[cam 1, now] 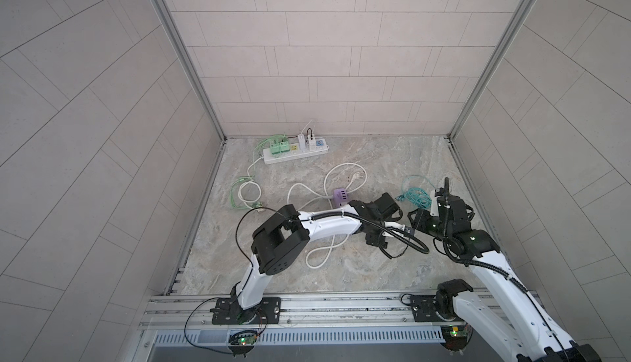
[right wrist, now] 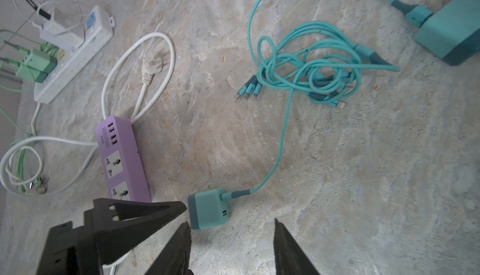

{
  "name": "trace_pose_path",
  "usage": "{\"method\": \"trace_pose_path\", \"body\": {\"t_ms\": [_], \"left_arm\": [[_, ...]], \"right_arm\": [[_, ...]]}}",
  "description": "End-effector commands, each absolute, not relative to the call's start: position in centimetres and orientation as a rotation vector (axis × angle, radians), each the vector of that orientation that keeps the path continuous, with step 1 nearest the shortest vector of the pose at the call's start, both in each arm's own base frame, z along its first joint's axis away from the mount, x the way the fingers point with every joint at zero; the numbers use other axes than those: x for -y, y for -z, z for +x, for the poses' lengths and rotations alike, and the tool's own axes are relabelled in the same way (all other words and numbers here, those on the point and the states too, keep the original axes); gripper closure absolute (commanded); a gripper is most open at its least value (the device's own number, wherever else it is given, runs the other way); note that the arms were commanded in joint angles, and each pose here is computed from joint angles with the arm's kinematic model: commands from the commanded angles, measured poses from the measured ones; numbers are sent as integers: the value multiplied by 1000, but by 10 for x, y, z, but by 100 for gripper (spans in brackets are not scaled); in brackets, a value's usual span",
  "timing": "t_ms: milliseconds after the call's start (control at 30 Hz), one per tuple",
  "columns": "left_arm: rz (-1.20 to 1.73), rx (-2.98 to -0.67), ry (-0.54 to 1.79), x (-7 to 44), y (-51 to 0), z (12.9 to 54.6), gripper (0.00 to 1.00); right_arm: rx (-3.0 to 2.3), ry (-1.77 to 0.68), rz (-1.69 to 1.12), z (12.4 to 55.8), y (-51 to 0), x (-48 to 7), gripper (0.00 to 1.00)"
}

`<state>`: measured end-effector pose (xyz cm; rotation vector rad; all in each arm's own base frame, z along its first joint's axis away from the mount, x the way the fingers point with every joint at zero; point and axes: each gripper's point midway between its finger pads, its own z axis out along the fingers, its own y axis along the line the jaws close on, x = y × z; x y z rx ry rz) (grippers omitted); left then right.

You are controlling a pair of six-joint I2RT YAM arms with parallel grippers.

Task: Insert the plug
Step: 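Grasp the teal charger held by the right gripper with the left gripper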

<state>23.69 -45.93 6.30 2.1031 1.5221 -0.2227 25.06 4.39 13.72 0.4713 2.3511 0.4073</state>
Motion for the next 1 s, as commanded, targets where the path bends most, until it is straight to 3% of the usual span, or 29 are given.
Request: {"method": "trace_pose_path", "body": {"t_ms": [0,433,967], "left_arm": [[2067,-1653,214,455,-59,249,18],[2012,-1799,202,452,-45,281,21],[2176,-1790,314,444,-37,252,21]], "right_arm": [[-2366,-403,517,244,-129,-37,49],[-2351,-430,554,243,-123,-32,49],[-2337,-475,577,246,-121,-27,49]]}}
